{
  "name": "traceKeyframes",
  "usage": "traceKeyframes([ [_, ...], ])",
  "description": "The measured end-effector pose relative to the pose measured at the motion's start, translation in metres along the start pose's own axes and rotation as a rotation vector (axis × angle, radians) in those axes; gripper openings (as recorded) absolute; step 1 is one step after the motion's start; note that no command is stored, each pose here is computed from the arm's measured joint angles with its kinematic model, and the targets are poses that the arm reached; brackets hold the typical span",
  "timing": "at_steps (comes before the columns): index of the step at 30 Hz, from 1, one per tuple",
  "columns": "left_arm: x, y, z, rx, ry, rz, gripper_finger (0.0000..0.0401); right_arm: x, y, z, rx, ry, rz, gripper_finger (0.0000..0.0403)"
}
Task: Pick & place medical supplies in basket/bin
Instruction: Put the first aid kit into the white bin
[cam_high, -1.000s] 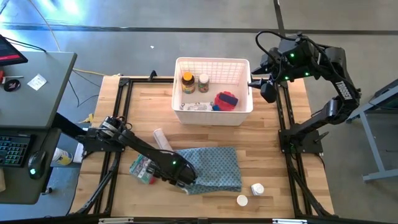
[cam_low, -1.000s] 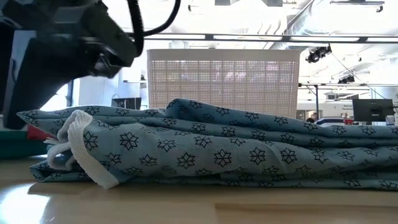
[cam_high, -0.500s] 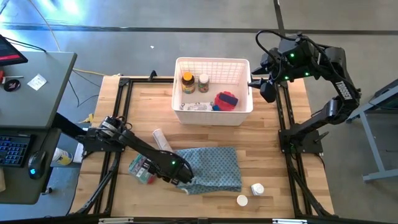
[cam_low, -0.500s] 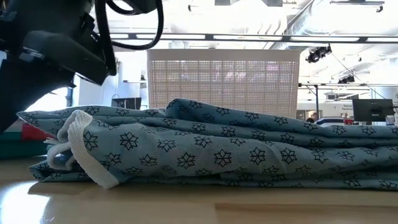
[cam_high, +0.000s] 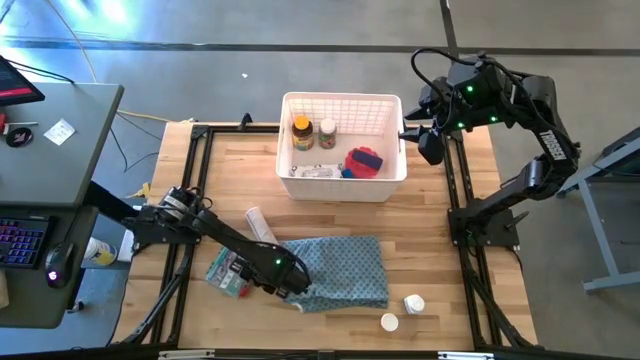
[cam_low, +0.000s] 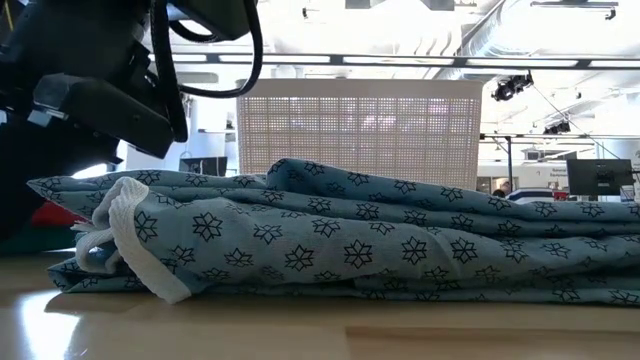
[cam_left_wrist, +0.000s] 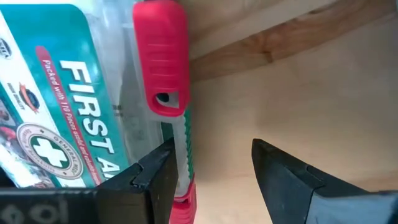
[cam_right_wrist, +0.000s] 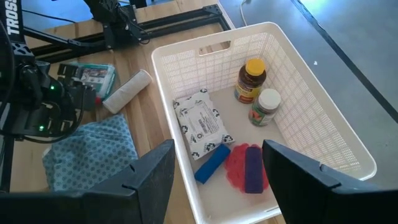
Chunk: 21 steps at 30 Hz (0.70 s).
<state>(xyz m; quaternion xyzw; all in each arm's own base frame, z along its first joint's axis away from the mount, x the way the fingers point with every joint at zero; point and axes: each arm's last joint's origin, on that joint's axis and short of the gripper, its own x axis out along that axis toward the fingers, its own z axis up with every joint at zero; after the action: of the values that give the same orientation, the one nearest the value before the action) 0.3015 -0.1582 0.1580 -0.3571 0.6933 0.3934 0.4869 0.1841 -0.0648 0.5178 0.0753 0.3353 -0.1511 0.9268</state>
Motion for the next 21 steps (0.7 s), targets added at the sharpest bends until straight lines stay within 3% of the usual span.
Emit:
traceKeyframes([
  [5, 0.0, -0.0004, -0.0005, 0.001, 0.018, -0.004, 0.022, 0.0, 0.0, 0.0, 0.0, 0.0, 0.0, 0.0232],
  [17, -0.0004, -0.0059, -0.0014, 0.015, 0.044, -0.059, 0.0046, 0.0002, 0.0, 0.0001, -0.004, 0.0, 0.0, 0.0232],
  [21, -0.0004, -0.0068, -0.0017, 0.035, 0.05, -0.069, 0.0032, 0.0002, 0.0, 0.0001, -0.004, 0.0, 0.001, 0.0232],
])
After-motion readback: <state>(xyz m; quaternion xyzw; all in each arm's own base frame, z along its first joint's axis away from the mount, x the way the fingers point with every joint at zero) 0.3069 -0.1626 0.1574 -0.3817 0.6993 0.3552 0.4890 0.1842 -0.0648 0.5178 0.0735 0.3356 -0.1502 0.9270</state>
